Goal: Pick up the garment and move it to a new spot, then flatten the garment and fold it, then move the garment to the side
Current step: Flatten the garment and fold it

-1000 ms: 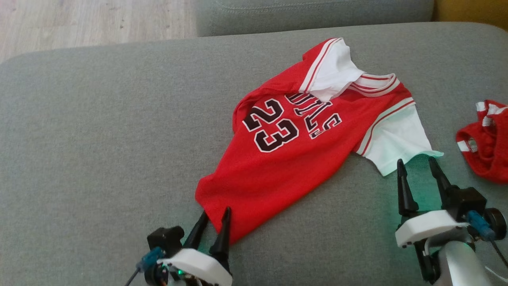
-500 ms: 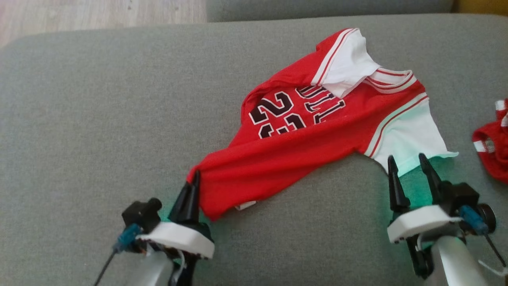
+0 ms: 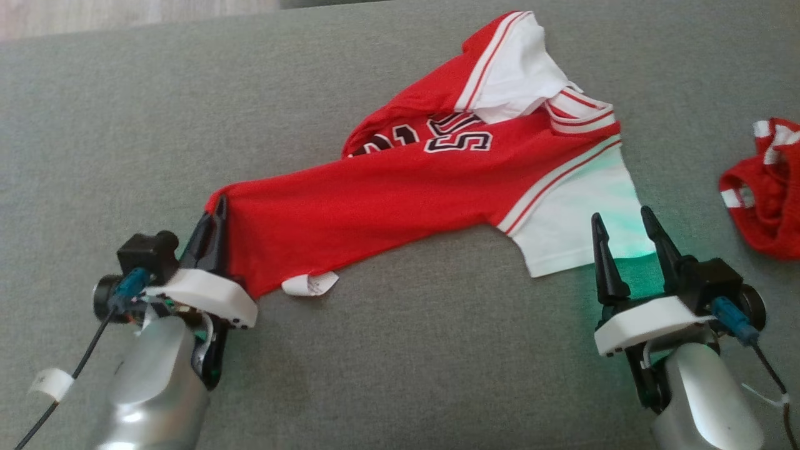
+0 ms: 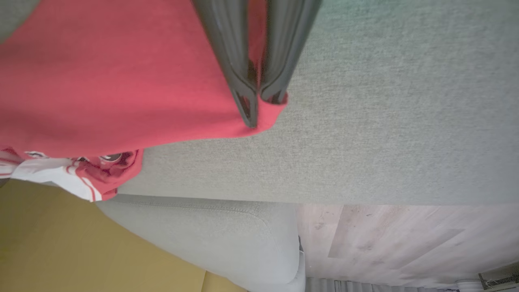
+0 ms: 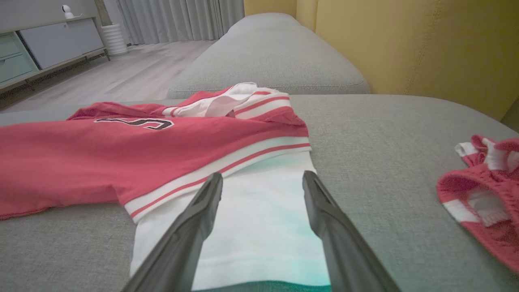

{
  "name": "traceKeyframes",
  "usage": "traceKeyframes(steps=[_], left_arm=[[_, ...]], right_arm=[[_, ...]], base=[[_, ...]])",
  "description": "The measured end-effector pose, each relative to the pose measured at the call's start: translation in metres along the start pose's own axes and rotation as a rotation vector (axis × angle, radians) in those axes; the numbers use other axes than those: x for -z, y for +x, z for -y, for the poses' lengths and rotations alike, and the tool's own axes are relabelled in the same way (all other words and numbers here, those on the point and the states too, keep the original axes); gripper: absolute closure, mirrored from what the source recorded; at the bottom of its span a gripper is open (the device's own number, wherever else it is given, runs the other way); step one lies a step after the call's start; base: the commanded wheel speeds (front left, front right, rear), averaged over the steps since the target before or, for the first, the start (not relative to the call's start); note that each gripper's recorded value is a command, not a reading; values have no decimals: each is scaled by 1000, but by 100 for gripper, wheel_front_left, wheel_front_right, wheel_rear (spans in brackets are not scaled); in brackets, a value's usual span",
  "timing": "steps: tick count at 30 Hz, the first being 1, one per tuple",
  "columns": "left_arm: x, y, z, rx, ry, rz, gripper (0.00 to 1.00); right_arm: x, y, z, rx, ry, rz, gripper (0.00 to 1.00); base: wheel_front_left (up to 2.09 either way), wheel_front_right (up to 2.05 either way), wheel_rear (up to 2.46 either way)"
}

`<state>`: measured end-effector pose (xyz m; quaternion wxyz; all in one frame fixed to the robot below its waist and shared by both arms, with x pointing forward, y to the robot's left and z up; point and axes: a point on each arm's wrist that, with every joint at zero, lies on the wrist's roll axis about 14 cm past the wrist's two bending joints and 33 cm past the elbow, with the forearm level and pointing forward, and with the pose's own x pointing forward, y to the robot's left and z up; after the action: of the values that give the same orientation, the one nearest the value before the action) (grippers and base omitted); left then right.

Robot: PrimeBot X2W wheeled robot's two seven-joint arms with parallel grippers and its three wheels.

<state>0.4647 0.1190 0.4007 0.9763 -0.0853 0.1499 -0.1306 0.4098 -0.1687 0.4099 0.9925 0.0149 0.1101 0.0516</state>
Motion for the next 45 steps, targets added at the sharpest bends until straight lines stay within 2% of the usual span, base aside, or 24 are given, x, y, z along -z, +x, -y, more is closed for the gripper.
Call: traceKeyframes(steps=[1, 2, 3, 4, 8, 15, 28, 37, 45], left_arm=[[2, 1, -3, -8, 16, -9, 90], [2, 1, -5, -22, 31, -11, 5], [-1, 1, -8, -39, 39, -5, 5], [-5, 1, -11, -58, 49, 6, 0], [-23, -9, -19, -127, 80, 74, 0], [7, -60, 2, -135, 71, 63, 0], [-1, -116, 7, -173, 75, 149, 0], [6, -116, 13, -163, 67, 134, 0], [13, -83, 16, -128, 4, 86, 0]], right_arm=[[-2, -1, 1, 4, -1, 6, 0], [-4, -1, 3, 8, -1, 13, 0], [-6, -2, 4, 11, -2, 18, 0], [-8, -3, 5, 14, -2, 25, 0], [-20, -8, 5, 17, 1, 59, 0], [-38, -19, 2, 12, -2, 110, 0], [-22, -47, -12, -15, 13, 83, 0], [-16, -45, -16, -24, 22, 65, 0], [-3, -31, -16, -28, 33, 18, 0]], base=[[0, 0, 0], [0, 0, 0], [0, 0, 0], [0, 0, 0], [0, 0, 0], [0, 0, 0], [0, 0, 0], [0, 0, 0], [0, 0, 0]])
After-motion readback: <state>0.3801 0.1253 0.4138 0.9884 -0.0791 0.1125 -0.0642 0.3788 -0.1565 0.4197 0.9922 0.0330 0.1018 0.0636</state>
